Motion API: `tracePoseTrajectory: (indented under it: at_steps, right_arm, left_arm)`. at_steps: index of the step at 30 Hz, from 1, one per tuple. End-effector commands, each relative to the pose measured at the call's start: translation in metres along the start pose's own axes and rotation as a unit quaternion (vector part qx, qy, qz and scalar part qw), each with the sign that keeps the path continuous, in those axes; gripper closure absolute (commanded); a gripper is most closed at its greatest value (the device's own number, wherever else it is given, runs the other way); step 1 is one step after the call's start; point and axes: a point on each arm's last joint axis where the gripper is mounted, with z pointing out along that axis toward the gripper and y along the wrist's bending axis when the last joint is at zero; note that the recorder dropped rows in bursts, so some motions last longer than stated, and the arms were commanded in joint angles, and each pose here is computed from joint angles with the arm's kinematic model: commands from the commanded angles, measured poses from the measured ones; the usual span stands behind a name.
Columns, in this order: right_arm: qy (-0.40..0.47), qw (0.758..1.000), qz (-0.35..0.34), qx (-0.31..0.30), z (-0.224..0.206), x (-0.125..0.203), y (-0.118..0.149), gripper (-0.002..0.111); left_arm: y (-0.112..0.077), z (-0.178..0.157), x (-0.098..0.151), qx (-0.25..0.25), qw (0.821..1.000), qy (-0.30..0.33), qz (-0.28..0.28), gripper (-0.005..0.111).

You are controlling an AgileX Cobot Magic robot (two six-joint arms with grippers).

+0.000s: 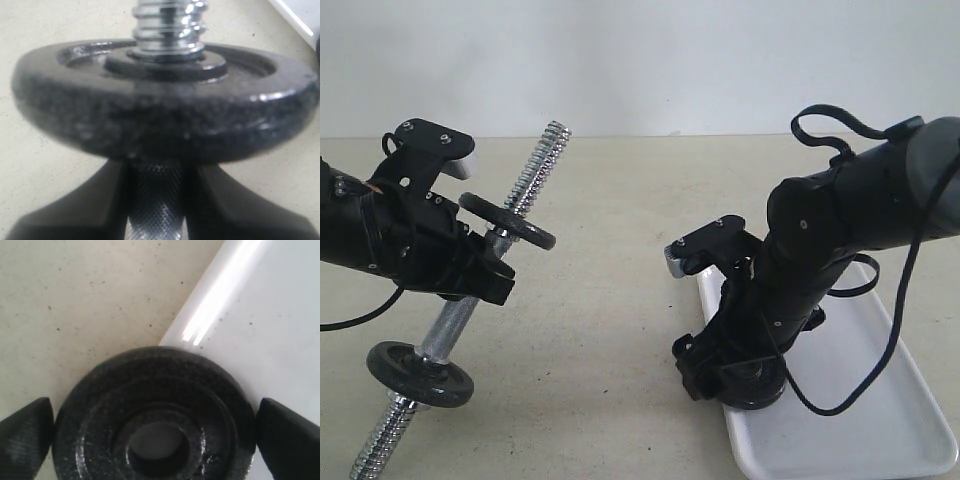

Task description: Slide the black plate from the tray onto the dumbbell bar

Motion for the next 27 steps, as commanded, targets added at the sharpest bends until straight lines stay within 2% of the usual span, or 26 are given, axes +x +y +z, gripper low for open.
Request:
tracePoseTrajectory:
  at_steps: [1, 8, 27]
  right_arm:
    - [0.034, 0.999, -0.015, 0.006, 0.0035, 0.0071, -0.0013, 0.006]
    - [0.027, 0.999, -0.021, 0.011, 0.0035, 0.0058, -0.0022, 0.006]
    - [0.03, 0.999, 0.016, -0.01, 0.0035, 0.0063, 0.0018, 0.006]
  left_arm:
    - [0.0023, -0.0151, -0.0215, -0.024, 0.997, -0.073, -0.022, 0.102]
    - [0.0023, -0.0151, -0.0215, -0.024, 0.997, -0.073, -0.022, 0.102]
    - [0.0023, -0.0151, -0.0215, -0.024, 0.997, -0.073, -0.022, 0.102]
